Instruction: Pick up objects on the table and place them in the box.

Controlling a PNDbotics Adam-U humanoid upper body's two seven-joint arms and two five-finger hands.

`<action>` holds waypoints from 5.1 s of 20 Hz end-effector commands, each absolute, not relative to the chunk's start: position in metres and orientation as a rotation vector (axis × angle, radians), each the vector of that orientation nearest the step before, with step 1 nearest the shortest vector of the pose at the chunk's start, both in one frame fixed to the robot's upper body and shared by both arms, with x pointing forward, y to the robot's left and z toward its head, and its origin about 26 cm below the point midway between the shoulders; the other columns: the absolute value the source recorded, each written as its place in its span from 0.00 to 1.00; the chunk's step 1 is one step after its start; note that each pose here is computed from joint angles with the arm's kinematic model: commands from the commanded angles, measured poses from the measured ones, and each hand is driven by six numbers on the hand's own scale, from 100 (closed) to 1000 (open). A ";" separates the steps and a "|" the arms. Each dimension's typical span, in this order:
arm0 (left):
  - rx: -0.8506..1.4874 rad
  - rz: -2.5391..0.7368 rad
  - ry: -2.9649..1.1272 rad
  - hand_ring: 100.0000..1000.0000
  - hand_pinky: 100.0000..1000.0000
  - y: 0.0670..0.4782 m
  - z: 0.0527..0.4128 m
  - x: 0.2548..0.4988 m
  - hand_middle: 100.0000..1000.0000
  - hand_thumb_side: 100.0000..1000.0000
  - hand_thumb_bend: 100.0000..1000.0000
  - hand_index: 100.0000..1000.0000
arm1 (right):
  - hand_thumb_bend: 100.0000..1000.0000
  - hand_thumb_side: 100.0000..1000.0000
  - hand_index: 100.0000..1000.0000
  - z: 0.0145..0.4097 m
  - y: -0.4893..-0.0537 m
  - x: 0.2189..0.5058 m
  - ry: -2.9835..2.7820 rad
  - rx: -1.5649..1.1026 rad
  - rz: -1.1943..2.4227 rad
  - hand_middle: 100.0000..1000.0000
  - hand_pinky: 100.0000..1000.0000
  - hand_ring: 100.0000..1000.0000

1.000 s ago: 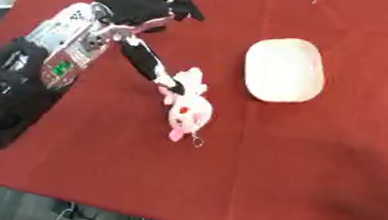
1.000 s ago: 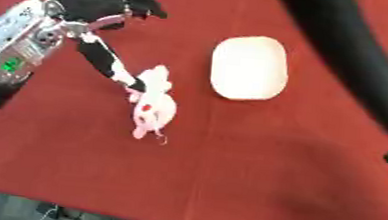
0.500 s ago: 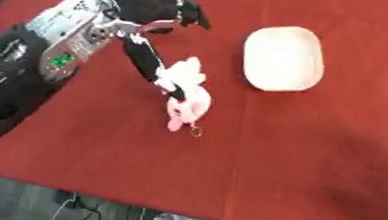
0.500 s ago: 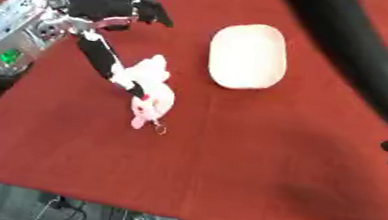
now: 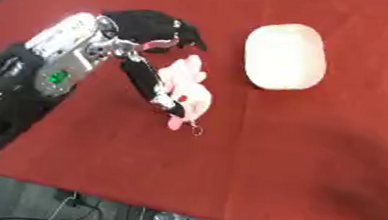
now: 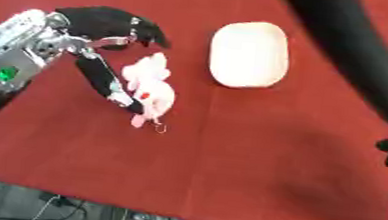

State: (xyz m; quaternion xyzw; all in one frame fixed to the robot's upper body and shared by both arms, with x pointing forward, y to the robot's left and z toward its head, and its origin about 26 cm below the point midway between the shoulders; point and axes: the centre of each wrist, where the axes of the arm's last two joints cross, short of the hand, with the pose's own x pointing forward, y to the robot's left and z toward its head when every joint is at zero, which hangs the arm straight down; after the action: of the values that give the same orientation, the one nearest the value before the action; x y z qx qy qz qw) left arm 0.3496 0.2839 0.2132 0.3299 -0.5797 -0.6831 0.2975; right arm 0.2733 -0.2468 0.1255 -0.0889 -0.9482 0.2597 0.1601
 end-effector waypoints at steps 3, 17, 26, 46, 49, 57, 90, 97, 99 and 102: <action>0.850 -1.807 -1.528 0.68 0.45 0.286 0.211 0.348 0.79 0.70 0.60 0.90 | 0.08 0.67 0.84 0.130 -0.246 0.272 -2.726 -0.264 0.749 0.77 0.18 0.43; 0.921 -1.762 -1.516 0.68 0.46 0.281 0.169 0.367 0.79 0.68 0.58 0.89 | 0.08 0.67 0.84 0.132 -0.244 0.274 -2.744 -0.253 0.744 0.77 0.18 0.44; 0.957 -1.534 -1.740 0.42 0.14 0.277 0.162 0.367 0.47 0.07 0.00 0.57 | 0.07 0.67 0.84 0.132 -0.243 0.273 -2.744 -0.247 0.746 0.76 0.18 0.44; 0.956 -0.529 -2.631 0.04 0.00 0.243 0.233 0.377 0.00 0.00 0.00 0.15 | 0.05 0.67 0.84 0.127 -0.244 0.271 -2.720 -0.239 0.751 0.74 0.18 0.43; 0.919 -0.539 -2.671 0.05 0.00 0.223 0.246 0.384 0.00 0.00 0.00 0.17 | 0.05 0.67 0.84 0.127 -0.244 0.271 -2.721 -0.230 0.755 0.74 0.18 0.43; 0.800 -0.921 -2.664 0.24 0.00 0.171 0.247 0.408 0.21 0.00 0.00 0.32 | 0.04 0.67 0.84 0.130 -0.243 0.272 -2.732 -0.204 0.773 0.75 0.18 0.43; 0.826 -1.464 -2.491 0.72 0.43 0.166 0.220 0.444 0.73 0.38 0.70 0.85 | 0.04 0.66 0.83 0.131 -0.242 0.273 -2.733 -0.180 0.809 0.75 0.19 0.43; 0.865 -1.480 -2.463 0.73 0.46 0.166 0.220 0.444 0.74 0.46 0.75 0.87 | 0.04 0.66 0.83 0.130 -0.242 0.272 -2.732 -0.180 0.813 0.75 0.19 0.43; 0.873 -1.466 -2.467 0.73 0.46 0.167 0.221 0.443 0.74 0.47 0.72 0.87 | 0.04 0.66 0.83 0.130 -0.242 0.272 -2.731 -0.180 0.813 0.75 0.19 0.43; 0.873 -1.387 -2.512 0.70 0.42 0.170 0.227 0.439 0.72 0.51 0.34 0.84 | 0.04 0.66 0.83 0.130 -0.242 0.272 -2.730 -0.181 0.814 0.75 0.19 0.43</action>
State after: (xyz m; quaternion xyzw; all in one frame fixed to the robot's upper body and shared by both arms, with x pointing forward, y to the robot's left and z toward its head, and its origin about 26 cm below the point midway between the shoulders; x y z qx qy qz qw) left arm 0.4412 0.1628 0.2113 0.2774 -0.8300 -0.4766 0.0839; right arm 0.2740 -0.2414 0.1265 -0.0615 -0.9473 0.2759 0.1509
